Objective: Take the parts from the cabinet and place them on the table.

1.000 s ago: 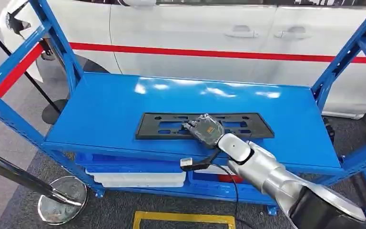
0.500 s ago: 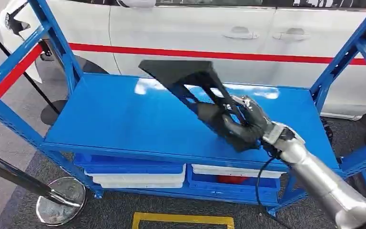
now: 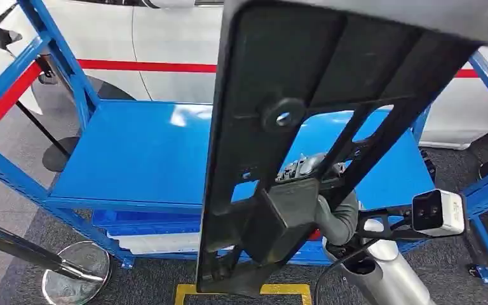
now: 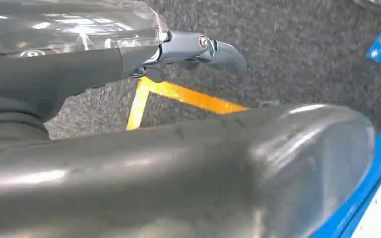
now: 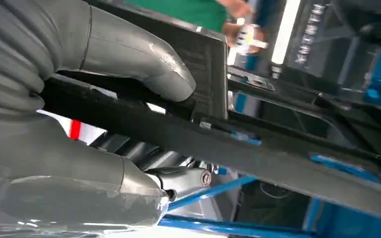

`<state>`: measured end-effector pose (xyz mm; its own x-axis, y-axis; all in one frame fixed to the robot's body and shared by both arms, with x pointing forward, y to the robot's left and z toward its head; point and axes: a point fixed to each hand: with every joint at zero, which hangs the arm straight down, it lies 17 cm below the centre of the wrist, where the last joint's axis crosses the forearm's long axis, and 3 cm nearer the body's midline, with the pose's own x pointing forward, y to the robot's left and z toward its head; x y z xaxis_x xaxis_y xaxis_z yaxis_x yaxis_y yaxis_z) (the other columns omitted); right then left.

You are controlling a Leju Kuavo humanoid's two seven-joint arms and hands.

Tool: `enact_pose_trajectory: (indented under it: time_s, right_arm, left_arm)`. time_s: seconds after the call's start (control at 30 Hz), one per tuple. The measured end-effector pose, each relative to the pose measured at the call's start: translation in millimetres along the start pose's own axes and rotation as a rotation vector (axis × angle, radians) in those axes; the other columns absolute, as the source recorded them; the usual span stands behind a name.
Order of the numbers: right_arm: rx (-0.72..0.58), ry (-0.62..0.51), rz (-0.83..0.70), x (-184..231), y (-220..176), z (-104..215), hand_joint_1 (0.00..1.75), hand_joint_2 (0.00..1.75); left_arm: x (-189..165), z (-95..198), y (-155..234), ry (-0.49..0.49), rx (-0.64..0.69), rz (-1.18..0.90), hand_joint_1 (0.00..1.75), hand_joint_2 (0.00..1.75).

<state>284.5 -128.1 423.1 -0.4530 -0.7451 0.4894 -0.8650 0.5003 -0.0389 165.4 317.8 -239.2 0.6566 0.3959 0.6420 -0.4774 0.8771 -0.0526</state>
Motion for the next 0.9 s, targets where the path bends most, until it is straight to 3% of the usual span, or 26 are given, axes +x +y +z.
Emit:
enact_pose_trajectory:
  time_s: [0.9]
  right_arm:
    - [-0.139,-0.071,0.02,-9.7,-14.4,-3.9,1.64,1.75]
  left_arm:
    - [-3.9,-5.3,28.2,0.057,0.059,-0.044,0.0,0.0]
